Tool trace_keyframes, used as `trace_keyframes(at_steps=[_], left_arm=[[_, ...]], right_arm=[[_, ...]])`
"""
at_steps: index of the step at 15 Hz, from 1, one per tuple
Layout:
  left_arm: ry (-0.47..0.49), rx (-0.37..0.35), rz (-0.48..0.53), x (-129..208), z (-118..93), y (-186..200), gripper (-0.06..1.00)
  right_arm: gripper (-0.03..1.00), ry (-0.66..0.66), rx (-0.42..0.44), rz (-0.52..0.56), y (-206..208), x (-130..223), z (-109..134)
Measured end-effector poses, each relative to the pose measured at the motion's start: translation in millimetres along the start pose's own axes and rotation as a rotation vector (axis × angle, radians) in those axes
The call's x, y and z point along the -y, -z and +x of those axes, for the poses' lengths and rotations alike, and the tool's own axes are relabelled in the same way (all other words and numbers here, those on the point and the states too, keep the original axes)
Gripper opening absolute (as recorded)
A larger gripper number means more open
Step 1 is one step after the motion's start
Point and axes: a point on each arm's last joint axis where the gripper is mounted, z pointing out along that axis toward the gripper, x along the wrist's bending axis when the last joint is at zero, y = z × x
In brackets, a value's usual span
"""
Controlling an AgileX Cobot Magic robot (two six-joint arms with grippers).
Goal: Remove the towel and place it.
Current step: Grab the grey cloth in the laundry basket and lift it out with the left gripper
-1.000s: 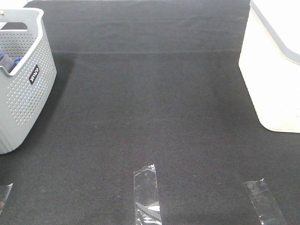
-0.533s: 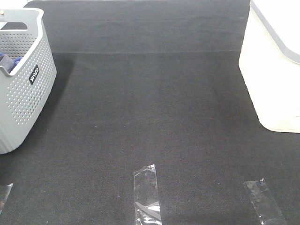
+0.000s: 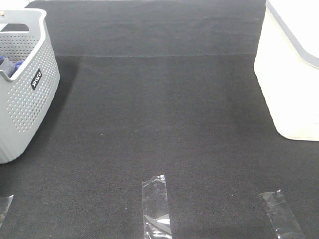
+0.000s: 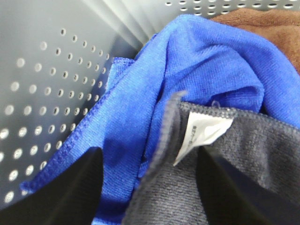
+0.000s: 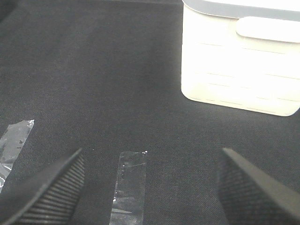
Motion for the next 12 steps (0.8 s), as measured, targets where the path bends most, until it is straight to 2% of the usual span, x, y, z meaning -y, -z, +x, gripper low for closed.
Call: trace_keyframes(at_steps=[1, 3, 9, 12], left_arm=[[0.0, 0.0, 0.0, 0.0, 0.0, 0.0, 0.54], [-0.001, 0.0, 0.003, 0.6, -0.4, -1.9, 0.44], [-0.002, 0.003, -0.022, -2.1, -0.5, -1.3, 0.01], [-0.015, 0.005, -0.024, -2.3, -0.7, -1.3, 0.0]], right_arm=[[0.73, 0.0, 0.0, 0.0, 0.0, 0.0, 0.0], [0.73, 0.0, 0.0, 0.0, 0.0, 0.0, 0.0], [0.73, 0.0, 0.0, 0.0, 0.0, 0.0, 0.0], [0.73, 0.0, 0.0, 0.0, 0.0, 0.0, 0.0]])
